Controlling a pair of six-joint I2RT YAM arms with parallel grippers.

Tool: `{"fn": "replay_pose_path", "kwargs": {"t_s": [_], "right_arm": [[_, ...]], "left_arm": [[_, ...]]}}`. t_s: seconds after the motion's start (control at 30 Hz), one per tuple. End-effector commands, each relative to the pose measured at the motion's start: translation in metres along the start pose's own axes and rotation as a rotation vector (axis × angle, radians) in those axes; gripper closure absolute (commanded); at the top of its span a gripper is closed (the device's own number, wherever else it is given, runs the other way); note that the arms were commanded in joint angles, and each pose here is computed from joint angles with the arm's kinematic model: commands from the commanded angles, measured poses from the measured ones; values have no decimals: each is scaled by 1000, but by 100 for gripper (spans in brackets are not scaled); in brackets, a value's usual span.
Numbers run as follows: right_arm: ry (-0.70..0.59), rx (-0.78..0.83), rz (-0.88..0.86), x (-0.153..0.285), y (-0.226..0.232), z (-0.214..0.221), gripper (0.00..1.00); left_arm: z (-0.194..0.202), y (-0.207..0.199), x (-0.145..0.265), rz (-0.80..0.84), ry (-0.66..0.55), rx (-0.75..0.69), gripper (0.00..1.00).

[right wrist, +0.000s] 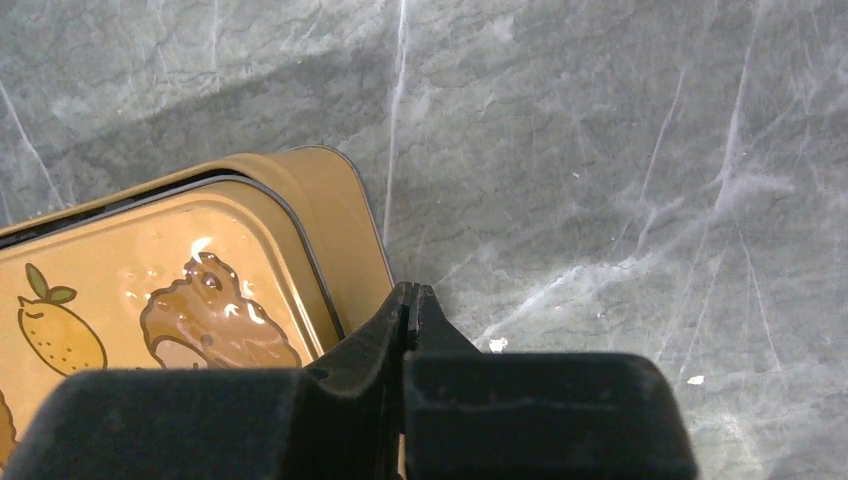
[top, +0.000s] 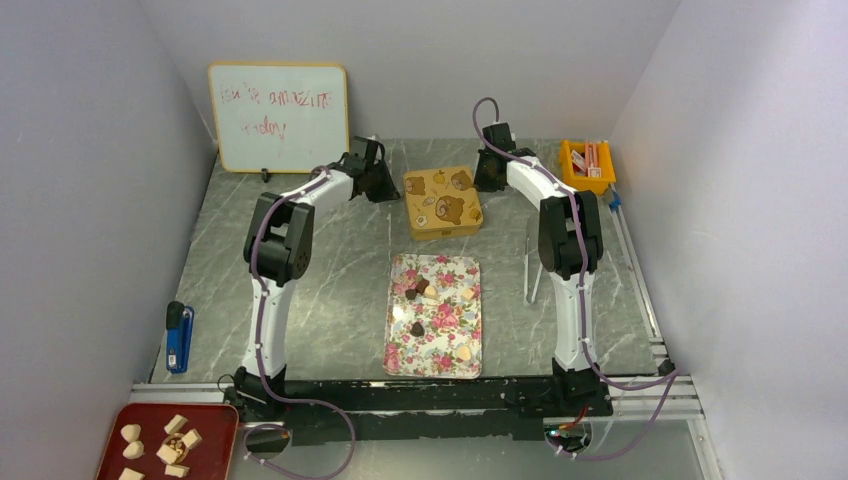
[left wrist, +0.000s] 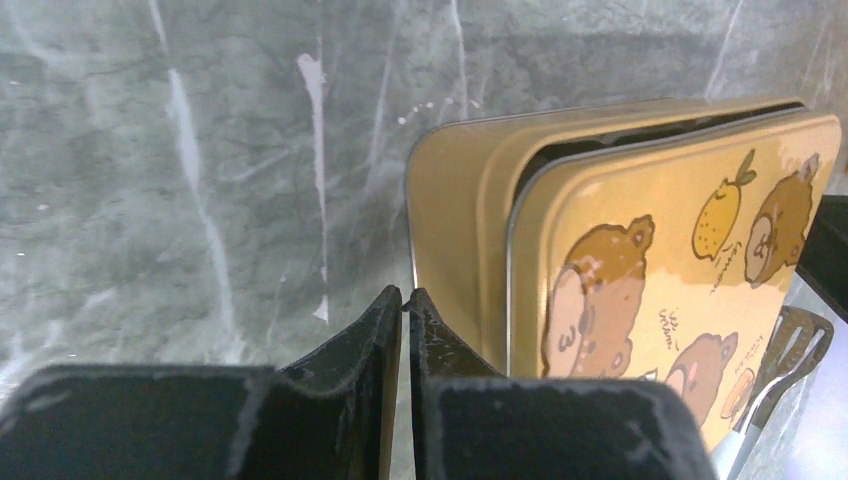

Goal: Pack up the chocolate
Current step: Close the box lid on the packing box.

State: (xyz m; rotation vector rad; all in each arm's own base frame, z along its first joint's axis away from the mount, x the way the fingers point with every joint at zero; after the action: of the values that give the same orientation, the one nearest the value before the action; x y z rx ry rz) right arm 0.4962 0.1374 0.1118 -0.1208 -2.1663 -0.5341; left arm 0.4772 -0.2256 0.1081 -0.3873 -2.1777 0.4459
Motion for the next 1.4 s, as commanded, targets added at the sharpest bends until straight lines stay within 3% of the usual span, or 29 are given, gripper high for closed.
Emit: {"fn": "replay_pose_path", "kwargs": {"t_s": [0.0, 0.7, 0.77, 0.87, 0.93, 1.37], "right_arm": [[-15, 7, -10, 2, 4, -10, 100], [-19, -1, -8, 3, -3, -14, 100], [-18, -2, -9, 3, -3, -13, 100], [-19, 0, -9, 4, -3, -14, 100], [-18, 3, -7, 4, -3, -14, 100], [-15, 9, -8, 6, -8, -16, 100]], "left_arm": [[-29, -3, 29, -18, -89, -23, 86], [-63, -28, 81, -14, -208, -142, 86], [-60, -32, 81, 22, -195, -151, 79], [-57, -38, 85, 90, -195, -153, 48], [-56, -40, 88, 129, -204, -150, 37], [-40, -41, 52, 271, -100, -91, 31]]}}
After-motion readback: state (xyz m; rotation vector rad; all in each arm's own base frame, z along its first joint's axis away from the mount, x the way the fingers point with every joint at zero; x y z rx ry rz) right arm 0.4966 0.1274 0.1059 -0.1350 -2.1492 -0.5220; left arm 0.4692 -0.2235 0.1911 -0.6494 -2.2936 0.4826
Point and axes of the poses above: each gripper's point midway between its finger pads, its own x axis back along the fingers, its own y axis along the line the jaws close on, z = x × y, the point moved 8 cm from there along x, back along the fingers, and after that the axes turned 11 degrees about -x, right-handed, at the moved point
